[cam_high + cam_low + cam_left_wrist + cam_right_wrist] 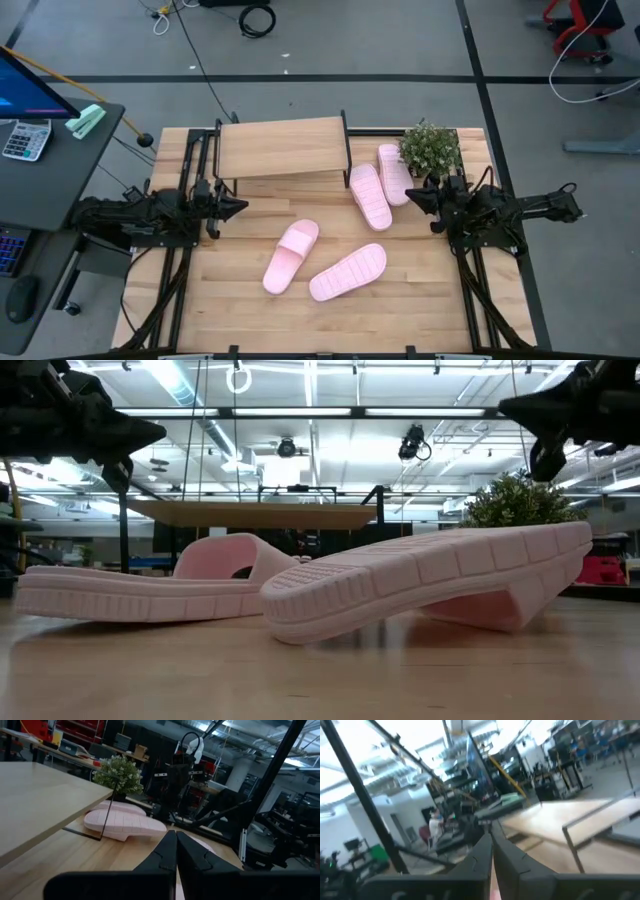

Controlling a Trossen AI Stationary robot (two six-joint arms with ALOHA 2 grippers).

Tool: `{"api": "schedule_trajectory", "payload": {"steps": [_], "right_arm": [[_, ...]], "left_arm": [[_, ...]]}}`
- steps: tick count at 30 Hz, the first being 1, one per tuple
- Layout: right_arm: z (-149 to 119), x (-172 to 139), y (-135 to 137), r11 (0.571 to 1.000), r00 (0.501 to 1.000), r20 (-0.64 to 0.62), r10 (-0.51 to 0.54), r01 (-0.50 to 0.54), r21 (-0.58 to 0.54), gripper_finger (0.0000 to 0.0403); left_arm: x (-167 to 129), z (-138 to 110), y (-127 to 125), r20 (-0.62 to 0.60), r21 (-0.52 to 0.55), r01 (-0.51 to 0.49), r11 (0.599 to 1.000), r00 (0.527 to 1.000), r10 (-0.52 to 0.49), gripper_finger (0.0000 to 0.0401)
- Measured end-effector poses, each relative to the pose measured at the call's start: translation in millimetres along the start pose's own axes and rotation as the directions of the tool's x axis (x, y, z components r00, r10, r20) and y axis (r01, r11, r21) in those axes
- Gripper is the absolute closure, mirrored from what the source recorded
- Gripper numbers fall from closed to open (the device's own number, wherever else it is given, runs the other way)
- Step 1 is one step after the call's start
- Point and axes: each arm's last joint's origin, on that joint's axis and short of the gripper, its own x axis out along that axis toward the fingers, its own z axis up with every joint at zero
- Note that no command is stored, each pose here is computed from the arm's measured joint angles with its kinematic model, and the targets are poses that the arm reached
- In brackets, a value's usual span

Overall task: Pick and place slides into the shelf
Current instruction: Put the pink slides on the shelf

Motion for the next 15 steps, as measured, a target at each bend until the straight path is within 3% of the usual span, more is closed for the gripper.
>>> {"api": "schedule_trajectory", "payload": {"steps": [10,15], "right_arm": [[37,32,24,0.985,0.994,-0.072,-0.082,0.070,-0.158,0.0380],[56,56,37,0.978,0.975,-0.120,-0.187,0.173,-0.117,0.0380]], "left_arm": [[3,10,-5,-0.014,-0.009,-0.004,1.000,1.000,0.004,0.0387],[12,26,-12,-0.052,0.000,-0.026,1.000,0.998,0.026,0.0389]]}}
